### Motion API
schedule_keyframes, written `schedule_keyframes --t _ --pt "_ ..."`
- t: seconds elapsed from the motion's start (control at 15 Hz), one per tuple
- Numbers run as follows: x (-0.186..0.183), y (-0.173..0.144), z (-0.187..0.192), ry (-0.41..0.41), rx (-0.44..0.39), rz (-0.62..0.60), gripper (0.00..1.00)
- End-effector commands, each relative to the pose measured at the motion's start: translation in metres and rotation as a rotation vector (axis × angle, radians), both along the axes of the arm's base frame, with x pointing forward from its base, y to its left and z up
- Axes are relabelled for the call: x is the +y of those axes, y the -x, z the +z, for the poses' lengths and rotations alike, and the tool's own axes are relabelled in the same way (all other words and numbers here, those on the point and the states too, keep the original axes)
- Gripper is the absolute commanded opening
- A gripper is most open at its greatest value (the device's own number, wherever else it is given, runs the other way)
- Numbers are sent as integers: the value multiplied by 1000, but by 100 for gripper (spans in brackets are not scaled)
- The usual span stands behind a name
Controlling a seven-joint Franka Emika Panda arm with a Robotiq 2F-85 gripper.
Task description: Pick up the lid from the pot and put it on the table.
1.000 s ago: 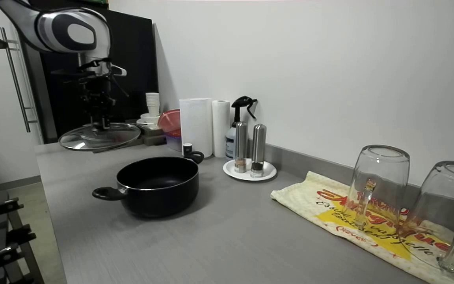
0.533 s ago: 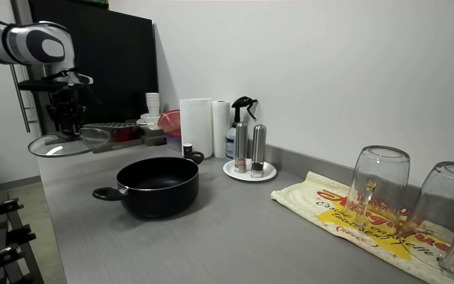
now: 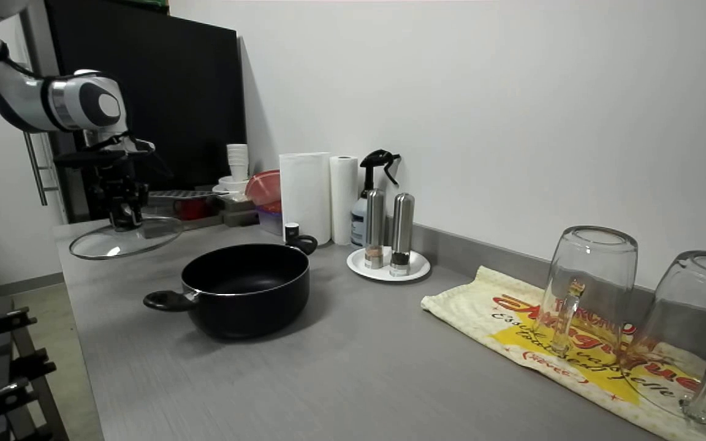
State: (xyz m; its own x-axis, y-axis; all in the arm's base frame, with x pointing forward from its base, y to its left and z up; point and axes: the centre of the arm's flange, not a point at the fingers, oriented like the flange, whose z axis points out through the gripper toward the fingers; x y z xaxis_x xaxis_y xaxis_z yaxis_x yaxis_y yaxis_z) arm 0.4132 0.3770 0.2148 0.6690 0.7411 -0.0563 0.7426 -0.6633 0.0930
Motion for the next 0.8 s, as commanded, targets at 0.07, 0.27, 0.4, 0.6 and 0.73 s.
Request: schedule_keyframes --t 0.07,0.27,0.4,0.6,0.73 --pt "23 -38 -32 34 -16 3 25" --pt "21 -52 -51 47 -2 -11 25" --pt "20 -60 -60 52 3 -22 25" --pt "19 -68 -69 57 4 -34 25" --pt "17 -71 -75 62 7 -40 25"
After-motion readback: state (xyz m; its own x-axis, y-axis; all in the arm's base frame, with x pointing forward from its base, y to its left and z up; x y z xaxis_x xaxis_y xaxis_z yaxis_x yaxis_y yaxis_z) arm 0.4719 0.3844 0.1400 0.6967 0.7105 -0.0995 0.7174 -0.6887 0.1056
